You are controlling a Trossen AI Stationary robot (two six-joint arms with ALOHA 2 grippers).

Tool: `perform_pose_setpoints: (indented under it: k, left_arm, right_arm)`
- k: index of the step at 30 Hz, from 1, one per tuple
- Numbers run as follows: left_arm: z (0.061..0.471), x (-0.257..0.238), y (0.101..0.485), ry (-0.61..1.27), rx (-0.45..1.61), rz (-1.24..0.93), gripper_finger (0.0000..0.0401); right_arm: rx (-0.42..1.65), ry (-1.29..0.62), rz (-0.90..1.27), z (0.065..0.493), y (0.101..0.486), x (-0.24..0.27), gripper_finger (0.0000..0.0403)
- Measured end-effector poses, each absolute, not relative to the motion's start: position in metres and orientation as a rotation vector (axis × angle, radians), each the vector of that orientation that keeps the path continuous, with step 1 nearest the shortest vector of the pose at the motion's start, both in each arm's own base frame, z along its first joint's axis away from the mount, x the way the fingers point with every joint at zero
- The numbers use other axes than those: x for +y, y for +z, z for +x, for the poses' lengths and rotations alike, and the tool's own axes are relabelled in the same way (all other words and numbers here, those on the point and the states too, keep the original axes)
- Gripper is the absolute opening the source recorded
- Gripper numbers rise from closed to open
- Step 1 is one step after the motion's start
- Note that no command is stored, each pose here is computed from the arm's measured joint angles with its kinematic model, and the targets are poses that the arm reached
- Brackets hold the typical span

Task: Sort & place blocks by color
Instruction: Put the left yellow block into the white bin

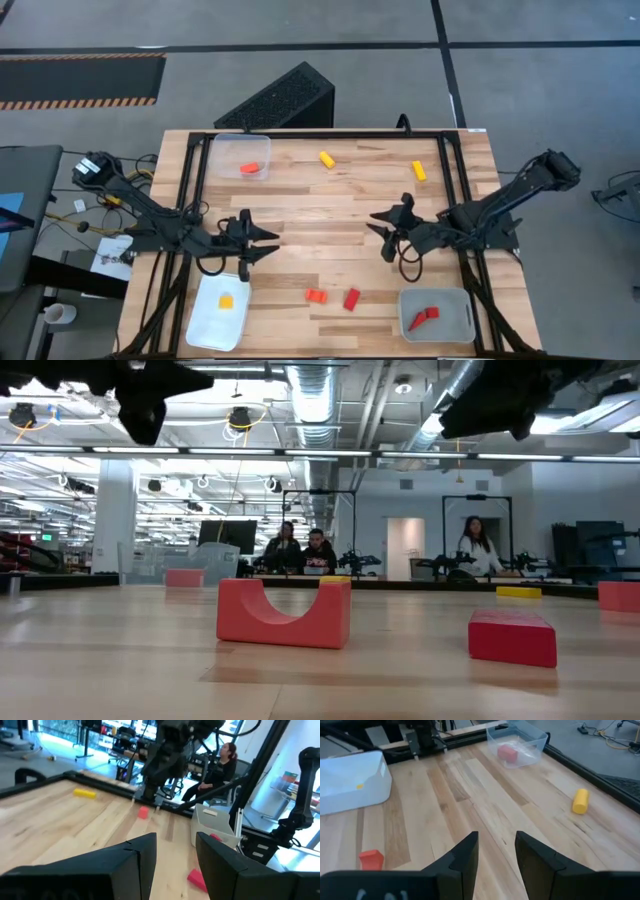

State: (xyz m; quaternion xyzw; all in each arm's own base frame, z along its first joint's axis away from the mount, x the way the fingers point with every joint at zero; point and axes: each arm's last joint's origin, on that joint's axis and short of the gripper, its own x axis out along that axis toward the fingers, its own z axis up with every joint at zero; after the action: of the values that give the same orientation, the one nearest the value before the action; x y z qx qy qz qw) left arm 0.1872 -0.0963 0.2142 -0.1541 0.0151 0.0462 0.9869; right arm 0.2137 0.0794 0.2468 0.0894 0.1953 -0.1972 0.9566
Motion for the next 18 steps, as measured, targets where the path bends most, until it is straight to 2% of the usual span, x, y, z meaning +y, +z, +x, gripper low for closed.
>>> perform_pose_setpoints:
  k: [8, 18]
  left_arm:
    - [0.197, -0.088, 0.224, 0.15, 0.038, -0.258, 0.0123]
    - [0.212, -0.05, 0.218, 0.209, 0.096, -0.291, 0.0123]
  right_arm:
    - [0.384, -0.353, 0.188, 0.21, 0.244, 0.089, 0.0152]
    - [0.371, -0.33, 0.19, 0.207, 0.245, 0.097, 0.0152]
